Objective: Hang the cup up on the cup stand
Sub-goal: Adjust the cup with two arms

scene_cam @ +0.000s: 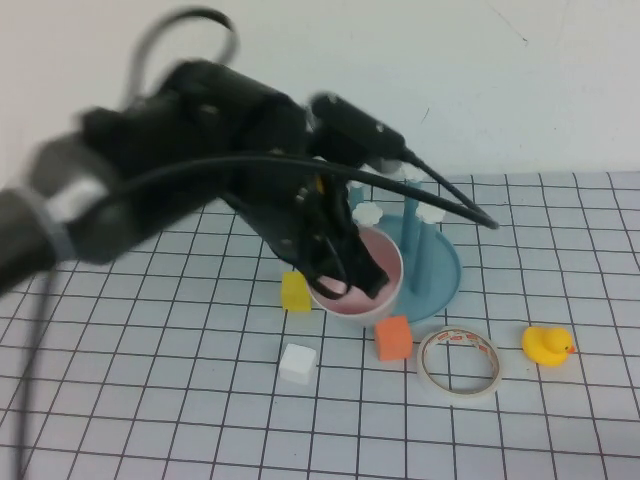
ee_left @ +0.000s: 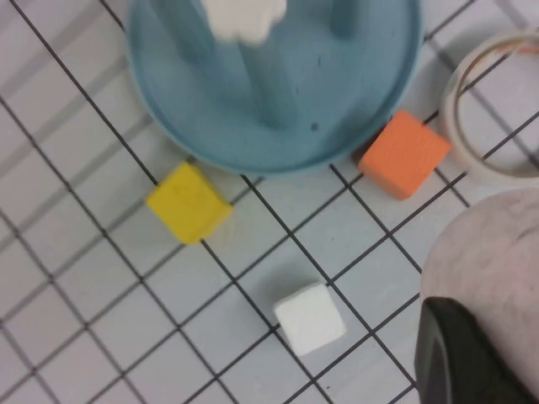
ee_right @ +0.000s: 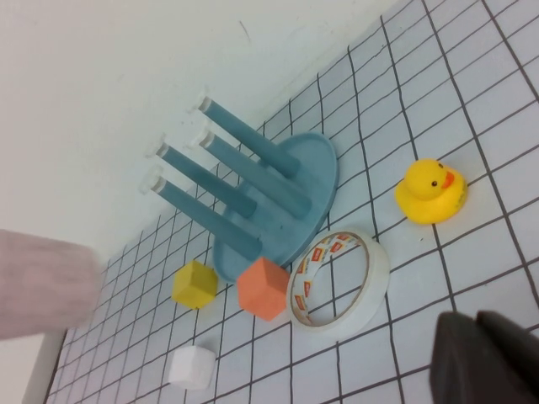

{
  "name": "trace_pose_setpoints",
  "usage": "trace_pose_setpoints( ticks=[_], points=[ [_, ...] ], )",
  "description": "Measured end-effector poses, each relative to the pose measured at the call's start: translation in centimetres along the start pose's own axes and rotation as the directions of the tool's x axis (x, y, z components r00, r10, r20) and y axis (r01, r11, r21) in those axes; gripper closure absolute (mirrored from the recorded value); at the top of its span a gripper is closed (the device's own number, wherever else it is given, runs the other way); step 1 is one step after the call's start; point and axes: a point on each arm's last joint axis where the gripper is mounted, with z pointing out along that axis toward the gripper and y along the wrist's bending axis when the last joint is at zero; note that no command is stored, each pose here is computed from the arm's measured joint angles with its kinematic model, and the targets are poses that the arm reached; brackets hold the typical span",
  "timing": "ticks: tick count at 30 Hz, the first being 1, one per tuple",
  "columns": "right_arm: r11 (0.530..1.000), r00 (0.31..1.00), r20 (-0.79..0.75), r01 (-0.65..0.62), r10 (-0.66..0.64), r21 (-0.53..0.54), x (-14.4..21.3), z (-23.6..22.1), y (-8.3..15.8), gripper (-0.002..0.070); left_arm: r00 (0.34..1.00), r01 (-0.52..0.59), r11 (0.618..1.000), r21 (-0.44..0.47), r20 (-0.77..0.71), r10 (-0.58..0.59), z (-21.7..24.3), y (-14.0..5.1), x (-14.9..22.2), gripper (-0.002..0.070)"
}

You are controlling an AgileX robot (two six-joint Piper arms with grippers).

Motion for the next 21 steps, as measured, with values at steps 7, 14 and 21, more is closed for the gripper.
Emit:
trace_pose_setpoints(
  ticks=[7,14,21],
  points=[
    [1.000,1.000,-0.008,-0.007,0.007,-0.004,0.1,0.0,0.0,0.0678,0.979,-0.040,0.998,-0.042,0.199,0.048,-7.5,0.0,3.3,0.0664],
    [1.000,0.999,-0.031,-0.014,0.014,-0.018,0.3,0.0,0.2,0.0678,0.921,-0.061,0.994,-0.086,0.379,0.089,-9.2,-0.4,9.5,0.0664],
    [0.995,0.993,-0.090,-0.083,0.077,-0.063,0.7,-0.1,0.7,0.0678,0.825,-0.067,0.992,-0.105,0.553,0.115,-8.3,-1.0,14.7,0.0664]
  ],
)
